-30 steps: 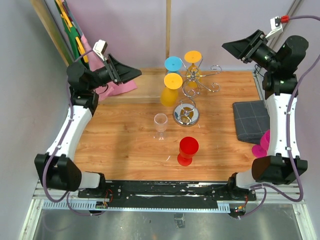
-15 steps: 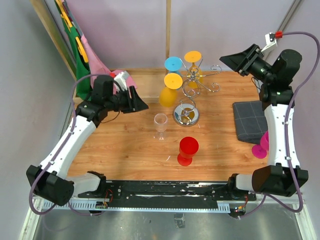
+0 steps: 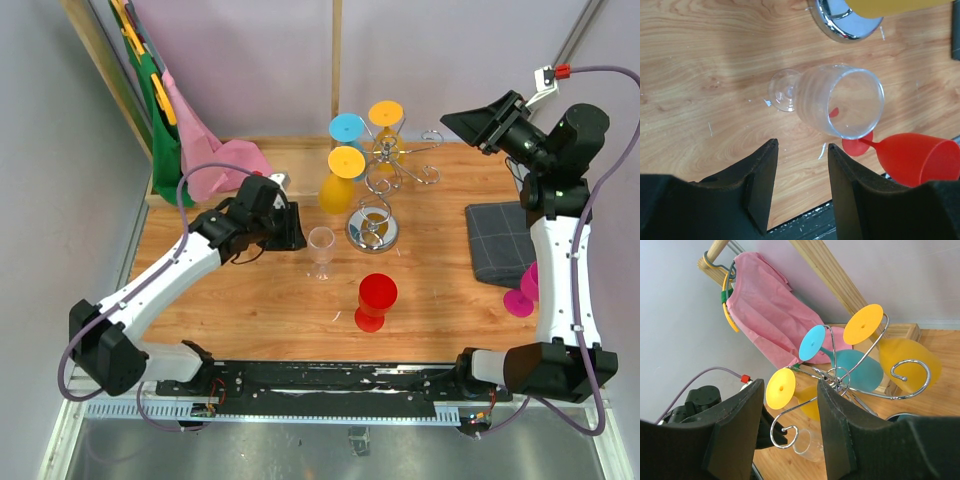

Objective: Place the wine glass upside down on the wine glass rack

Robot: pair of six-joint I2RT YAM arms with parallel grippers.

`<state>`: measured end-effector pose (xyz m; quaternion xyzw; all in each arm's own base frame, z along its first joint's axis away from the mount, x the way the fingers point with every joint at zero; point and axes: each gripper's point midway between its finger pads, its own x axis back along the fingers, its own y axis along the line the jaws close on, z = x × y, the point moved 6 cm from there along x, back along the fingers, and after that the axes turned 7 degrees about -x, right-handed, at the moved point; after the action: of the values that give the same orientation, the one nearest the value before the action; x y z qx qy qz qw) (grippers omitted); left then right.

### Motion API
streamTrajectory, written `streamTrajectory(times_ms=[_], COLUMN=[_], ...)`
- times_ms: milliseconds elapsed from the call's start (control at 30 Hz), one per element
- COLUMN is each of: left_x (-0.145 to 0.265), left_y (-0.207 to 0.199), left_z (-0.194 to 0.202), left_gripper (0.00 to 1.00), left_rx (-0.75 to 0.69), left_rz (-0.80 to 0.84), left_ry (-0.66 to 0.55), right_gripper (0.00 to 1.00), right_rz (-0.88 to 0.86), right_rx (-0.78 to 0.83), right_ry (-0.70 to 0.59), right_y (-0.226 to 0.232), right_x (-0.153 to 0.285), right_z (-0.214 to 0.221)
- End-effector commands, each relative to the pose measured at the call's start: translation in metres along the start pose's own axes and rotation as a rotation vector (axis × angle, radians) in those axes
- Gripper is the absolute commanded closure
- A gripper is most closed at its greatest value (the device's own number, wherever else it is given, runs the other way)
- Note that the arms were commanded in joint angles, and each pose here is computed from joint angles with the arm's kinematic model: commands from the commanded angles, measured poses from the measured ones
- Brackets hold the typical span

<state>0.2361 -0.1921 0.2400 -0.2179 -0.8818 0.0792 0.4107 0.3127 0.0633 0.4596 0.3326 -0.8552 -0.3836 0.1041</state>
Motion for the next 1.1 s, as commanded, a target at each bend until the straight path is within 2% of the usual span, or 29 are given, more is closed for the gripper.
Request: streamTrajectory(times_ms=[0, 367, 567, 900, 1067], left_x=[-0.009, -0.017, -0.017, -0.040, -0.048], left_y=[-0.006, -0.018, -0.018, -0.021, -0.019], left_z=[-0.013, -0.038, -0.039, -0.038, -0.036], left_gripper=[0.51, 0.54, 0.55, 0.55, 0.58], left_rx=[-0.005, -0.012, -0.012, -0.028, -0.036], left_rz=[-0.063, -0.091, -0.089, -0.110, -0.143], left_ry=[-0.042, -0.085, -0.086, -0.058, -0.052], right_gripper=[0.52, 0.52, 0.52, 0.52, 0.52], right_rz=[-0.022, -0.019, -0.017, -0.025, -0.023], right_rx=[0.020, 0.015, 0.007, -0.005, -0.007], right_ry=[-0.015, -0.007, -0.005, -0.004, -0.003], right_y=[0.004, -0.002, -0.006, -0.009, -0.010], right_x=[-0.001, -0.005, -0.008, -0.012, -0.012], right_z=[-0.002, -0.002, -0.004, -0.005, -0.004])
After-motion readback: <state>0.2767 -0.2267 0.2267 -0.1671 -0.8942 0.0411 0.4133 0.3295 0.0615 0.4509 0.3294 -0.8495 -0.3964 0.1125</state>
